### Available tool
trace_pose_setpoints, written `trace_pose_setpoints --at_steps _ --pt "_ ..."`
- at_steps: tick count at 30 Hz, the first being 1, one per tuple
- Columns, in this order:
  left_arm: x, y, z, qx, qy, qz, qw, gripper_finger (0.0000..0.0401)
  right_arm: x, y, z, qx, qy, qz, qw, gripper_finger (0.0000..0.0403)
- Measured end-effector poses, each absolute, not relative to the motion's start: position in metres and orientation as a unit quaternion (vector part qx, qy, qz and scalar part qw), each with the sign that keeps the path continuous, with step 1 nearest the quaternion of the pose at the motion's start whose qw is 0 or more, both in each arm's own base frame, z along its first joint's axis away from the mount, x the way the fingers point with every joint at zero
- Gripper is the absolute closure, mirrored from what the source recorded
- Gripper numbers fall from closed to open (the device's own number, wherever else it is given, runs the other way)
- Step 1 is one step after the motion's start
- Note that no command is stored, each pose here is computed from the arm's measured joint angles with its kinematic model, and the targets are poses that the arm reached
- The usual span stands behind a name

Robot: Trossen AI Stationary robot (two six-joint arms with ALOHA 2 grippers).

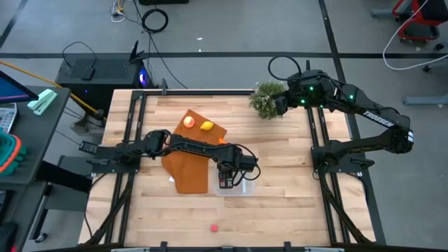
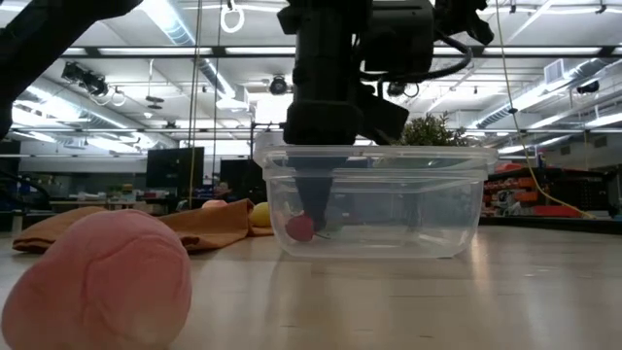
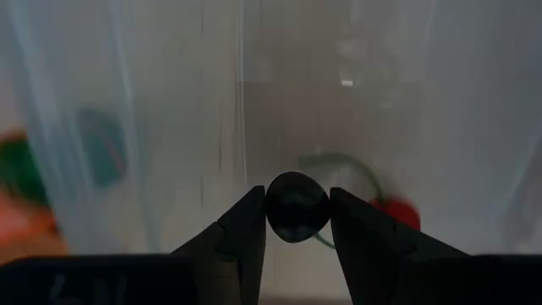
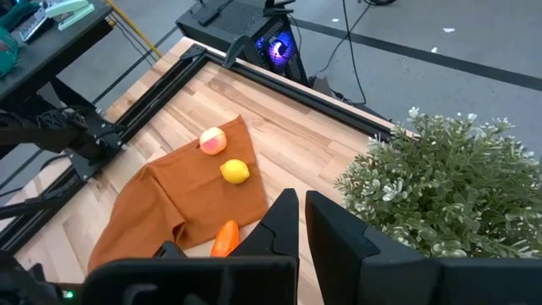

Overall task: Pick and placing Produce into tupperware
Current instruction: Put the black cherry into the transparent bin

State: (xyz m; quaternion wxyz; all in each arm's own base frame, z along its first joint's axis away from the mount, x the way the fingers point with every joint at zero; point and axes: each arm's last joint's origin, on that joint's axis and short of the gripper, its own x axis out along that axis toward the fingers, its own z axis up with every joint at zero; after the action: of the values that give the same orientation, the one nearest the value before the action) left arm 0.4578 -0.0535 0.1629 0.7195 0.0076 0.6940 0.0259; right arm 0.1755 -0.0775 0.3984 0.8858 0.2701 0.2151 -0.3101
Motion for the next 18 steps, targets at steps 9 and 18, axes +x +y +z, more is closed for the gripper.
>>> trace_pose_setpoints --at_steps 9,18 --pt "0.4584 -0.0538 0.1606 0.005 0.695 0.023 0.719 0.0243 0.1755 -0.0775 0.3984 0.268 0.216 -0.31 0.886 0.0401" --pt "0.4586 -0.0542 0.1606 0.001 0.695 0.019 0.719 0.0234 0.1755 -0.0775 0.3984 0.269 0.216 -0.31 0.886 0.0401"
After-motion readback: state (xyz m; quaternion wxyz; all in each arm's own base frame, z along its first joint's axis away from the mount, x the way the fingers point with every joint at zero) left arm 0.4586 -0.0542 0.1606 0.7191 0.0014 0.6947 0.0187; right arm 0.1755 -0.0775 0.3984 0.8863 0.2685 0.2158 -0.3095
